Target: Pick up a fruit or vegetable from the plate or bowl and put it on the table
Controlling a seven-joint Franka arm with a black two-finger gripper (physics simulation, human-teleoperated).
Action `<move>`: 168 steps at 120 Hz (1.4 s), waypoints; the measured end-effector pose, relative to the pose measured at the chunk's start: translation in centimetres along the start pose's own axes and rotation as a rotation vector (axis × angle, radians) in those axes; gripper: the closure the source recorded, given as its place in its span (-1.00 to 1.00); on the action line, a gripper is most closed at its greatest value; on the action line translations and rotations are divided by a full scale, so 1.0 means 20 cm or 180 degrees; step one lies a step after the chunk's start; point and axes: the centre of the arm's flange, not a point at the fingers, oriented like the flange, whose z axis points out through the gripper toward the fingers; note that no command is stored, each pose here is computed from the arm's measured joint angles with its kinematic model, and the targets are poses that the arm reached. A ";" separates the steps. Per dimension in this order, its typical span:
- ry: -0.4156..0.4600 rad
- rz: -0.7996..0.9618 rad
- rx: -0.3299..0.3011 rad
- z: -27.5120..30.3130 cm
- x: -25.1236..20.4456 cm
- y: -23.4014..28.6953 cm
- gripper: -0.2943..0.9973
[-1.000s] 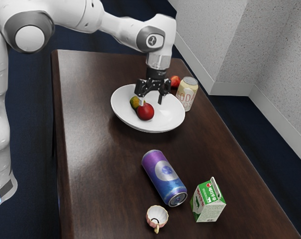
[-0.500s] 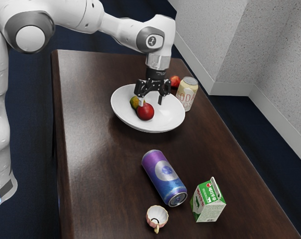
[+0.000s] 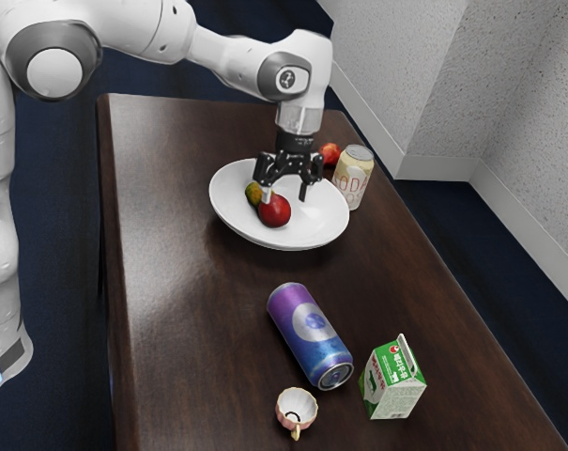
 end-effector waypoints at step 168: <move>-0.0135 -0.0163 0.0116 0.12 0.11 -0.05 -0.54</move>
